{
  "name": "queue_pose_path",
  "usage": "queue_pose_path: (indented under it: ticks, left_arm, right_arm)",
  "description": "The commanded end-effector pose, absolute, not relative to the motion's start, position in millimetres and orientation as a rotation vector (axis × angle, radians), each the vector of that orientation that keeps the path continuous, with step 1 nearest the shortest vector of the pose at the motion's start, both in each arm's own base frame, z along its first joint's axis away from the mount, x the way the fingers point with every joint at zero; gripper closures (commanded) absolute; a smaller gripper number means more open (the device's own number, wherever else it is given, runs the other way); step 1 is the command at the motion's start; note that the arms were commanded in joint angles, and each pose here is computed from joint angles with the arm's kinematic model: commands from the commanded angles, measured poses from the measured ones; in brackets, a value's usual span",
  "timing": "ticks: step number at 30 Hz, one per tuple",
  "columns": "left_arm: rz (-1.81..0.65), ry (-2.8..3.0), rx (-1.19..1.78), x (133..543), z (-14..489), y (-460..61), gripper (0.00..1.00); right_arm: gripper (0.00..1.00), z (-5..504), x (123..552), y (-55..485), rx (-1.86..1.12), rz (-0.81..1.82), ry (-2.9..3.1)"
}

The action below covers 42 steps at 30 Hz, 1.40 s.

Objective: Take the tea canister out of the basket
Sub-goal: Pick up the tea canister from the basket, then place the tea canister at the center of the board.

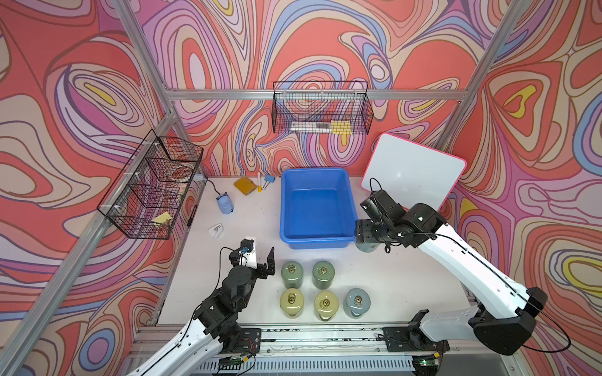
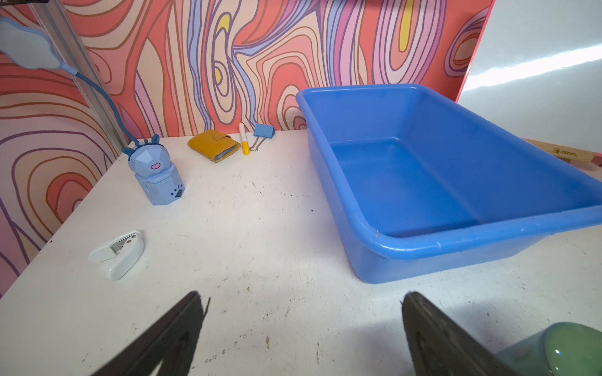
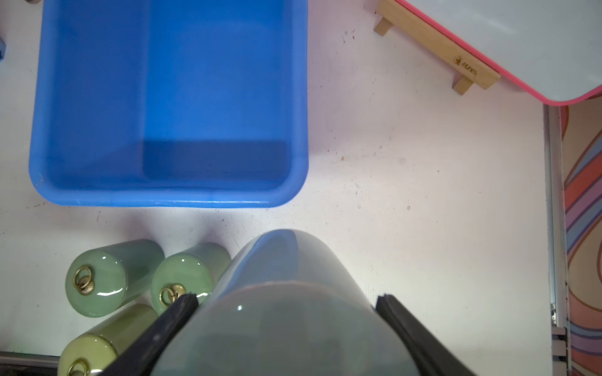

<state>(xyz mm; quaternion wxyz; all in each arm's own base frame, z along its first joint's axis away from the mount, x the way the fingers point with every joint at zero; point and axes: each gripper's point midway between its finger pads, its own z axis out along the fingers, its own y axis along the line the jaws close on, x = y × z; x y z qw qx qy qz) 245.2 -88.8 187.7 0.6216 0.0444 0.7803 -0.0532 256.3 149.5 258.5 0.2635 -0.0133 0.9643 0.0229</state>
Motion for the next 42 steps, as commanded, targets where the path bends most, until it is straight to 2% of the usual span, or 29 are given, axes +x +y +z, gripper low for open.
queue_pose_path:
  ticks: [1, 27, 42]
  left_arm:
    - [-0.09, 1.79, 0.102, 246, 186, -85, 0.01]
    - [-0.098, 1.79, 0.1, 245, 188, -85, 0.01]
    - [-0.105, 1.794, 0.104, 245, 186, -86, 0.01]
  right_arm:
    - [0.37, 263, 255, 148, 0.015, 0.091, 2.556]
    - [0.37, 141, 244, 173, -0.039, 0.093, 2.638]
    - [0.37, 92, 244, 186, -0.038, 0.114, 2.68]
